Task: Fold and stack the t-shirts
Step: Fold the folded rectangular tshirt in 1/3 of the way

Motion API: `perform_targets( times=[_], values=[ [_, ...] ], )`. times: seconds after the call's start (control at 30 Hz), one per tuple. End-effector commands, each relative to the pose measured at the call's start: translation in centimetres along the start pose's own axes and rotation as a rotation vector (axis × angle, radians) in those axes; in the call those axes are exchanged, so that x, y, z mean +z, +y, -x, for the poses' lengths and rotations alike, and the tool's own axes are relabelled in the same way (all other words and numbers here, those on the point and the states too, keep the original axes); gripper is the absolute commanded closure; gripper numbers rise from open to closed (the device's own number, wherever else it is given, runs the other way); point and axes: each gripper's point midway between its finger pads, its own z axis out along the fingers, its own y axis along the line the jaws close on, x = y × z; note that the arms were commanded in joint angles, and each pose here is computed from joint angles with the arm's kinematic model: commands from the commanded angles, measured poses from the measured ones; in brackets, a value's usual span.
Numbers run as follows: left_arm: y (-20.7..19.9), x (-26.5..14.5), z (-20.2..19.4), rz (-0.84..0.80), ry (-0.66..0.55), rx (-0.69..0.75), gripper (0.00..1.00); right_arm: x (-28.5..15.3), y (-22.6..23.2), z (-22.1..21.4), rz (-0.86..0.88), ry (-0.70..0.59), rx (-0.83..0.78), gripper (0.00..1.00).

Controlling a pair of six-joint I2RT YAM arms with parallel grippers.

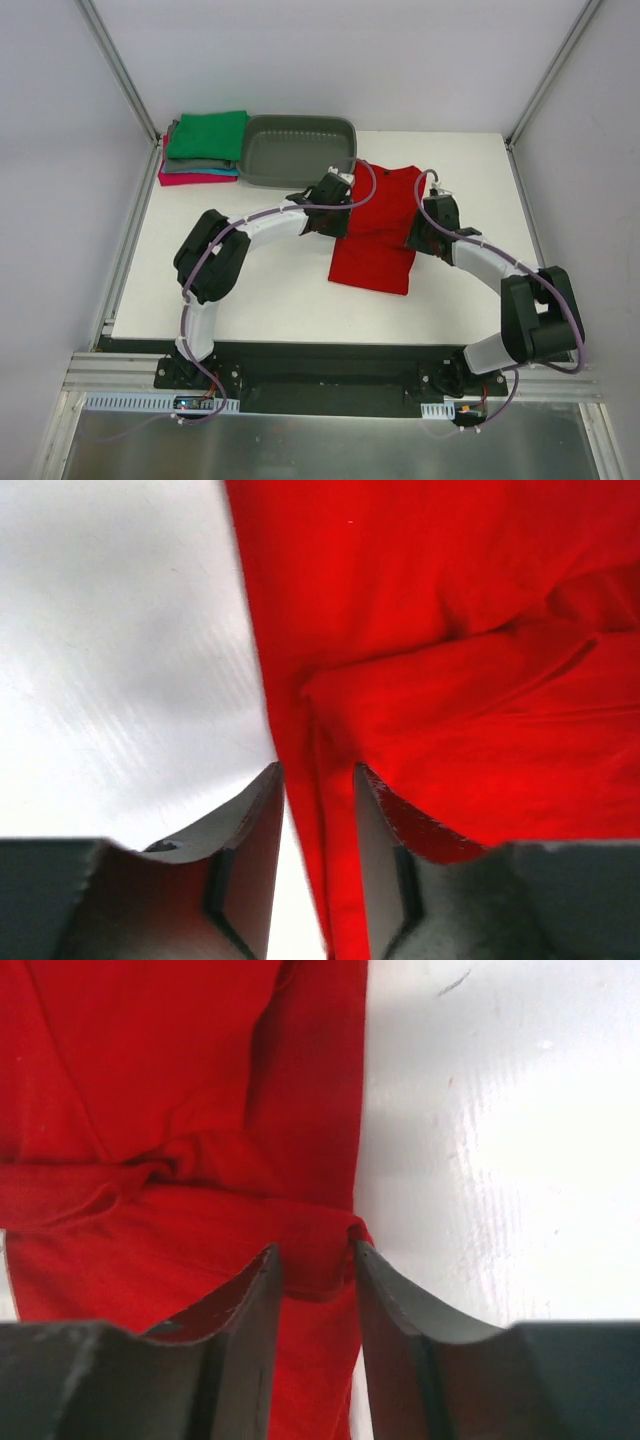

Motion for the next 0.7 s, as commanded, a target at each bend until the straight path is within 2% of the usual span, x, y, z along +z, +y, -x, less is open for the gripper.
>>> perform_targets(
  times=[0.0, 0.07, 0.2, 0.23, 0.47, 0.57, 0.67],
  values=[
    [0.2, -1.5, 1.9, 0.008, -0.016, 0.003, 0.56, 0.1, 0.8, 5.3, 0.001, -0.131, -0.087, 0.50],
    [-0.2, -3.0, 2.5, -0.005, -0.042, -0.006, 0.40, -0.8, 1.1, 5.2, 0.008, -0.102, -0.101, 0.32],
    [-0.2, -5.8, 0.1, -0.030, -0.024, -0.057, 0.10, -3.8, 1.8, 4.1, 0.087, -0.095, -0.089, 0.01],
    [-0.3, -6.5, -0.6, -0.037, -0.022, -0.069, 0.01, -4.4, 2.0, 3.7, 0.112, -0.097, -0.088, 0.04],
    [0.8, -9.8, -6.2, -0.079, 0.004, -0.172, 0.01, -6.7, 6.8, -2.5, 0.481, 0.095, -0.152, 0.04],
    [1.7, -10.8, -8.3, -0.083, -0.007, -0.201, 0.01, -5.4, 8.1, -4.1, 0.497, 0.166, -0.210, 0.04],
    [3.0, -11.4, -10.6, -0.053, 0.005, -0.225, 0.01, -3.8, 9.2, -3.7, 0.471, 0.179, -0.236, 0.04]
  ],
)
